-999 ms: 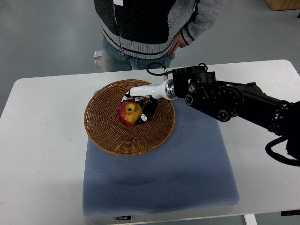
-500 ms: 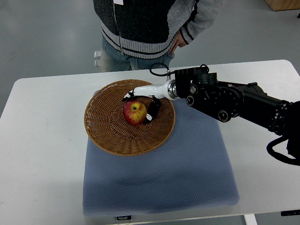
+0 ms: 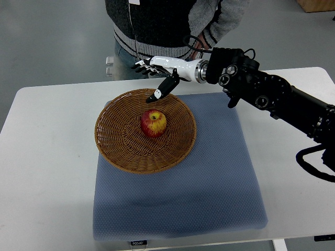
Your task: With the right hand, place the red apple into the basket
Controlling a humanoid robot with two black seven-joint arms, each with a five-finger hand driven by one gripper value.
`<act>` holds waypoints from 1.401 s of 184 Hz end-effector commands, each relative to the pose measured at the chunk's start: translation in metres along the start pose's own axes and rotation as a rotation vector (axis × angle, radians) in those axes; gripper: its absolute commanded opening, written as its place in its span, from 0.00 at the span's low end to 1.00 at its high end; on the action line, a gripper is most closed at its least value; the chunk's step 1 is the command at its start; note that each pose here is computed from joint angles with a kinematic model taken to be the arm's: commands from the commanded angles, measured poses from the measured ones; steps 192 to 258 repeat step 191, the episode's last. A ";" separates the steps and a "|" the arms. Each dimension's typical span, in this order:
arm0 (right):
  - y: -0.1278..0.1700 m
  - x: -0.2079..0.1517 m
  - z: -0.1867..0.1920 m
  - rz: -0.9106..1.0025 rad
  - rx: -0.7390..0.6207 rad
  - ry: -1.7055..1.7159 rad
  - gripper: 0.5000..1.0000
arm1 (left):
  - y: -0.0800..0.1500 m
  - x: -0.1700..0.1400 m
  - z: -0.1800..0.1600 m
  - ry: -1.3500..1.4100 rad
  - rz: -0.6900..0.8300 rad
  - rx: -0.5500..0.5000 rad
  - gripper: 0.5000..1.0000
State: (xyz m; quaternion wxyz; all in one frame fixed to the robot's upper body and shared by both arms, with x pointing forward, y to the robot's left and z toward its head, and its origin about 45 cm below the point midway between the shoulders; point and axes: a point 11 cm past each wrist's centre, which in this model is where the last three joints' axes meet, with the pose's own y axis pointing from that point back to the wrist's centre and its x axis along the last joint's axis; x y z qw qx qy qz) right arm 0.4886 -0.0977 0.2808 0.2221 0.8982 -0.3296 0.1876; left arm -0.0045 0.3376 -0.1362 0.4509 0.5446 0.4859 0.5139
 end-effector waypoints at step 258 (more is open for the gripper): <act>0.110 0.059 0.166 0.722 -0.153 -0.936 0.83 | 0.000 -0.001 0.001 -0.002 -0.003 -0.003 1.00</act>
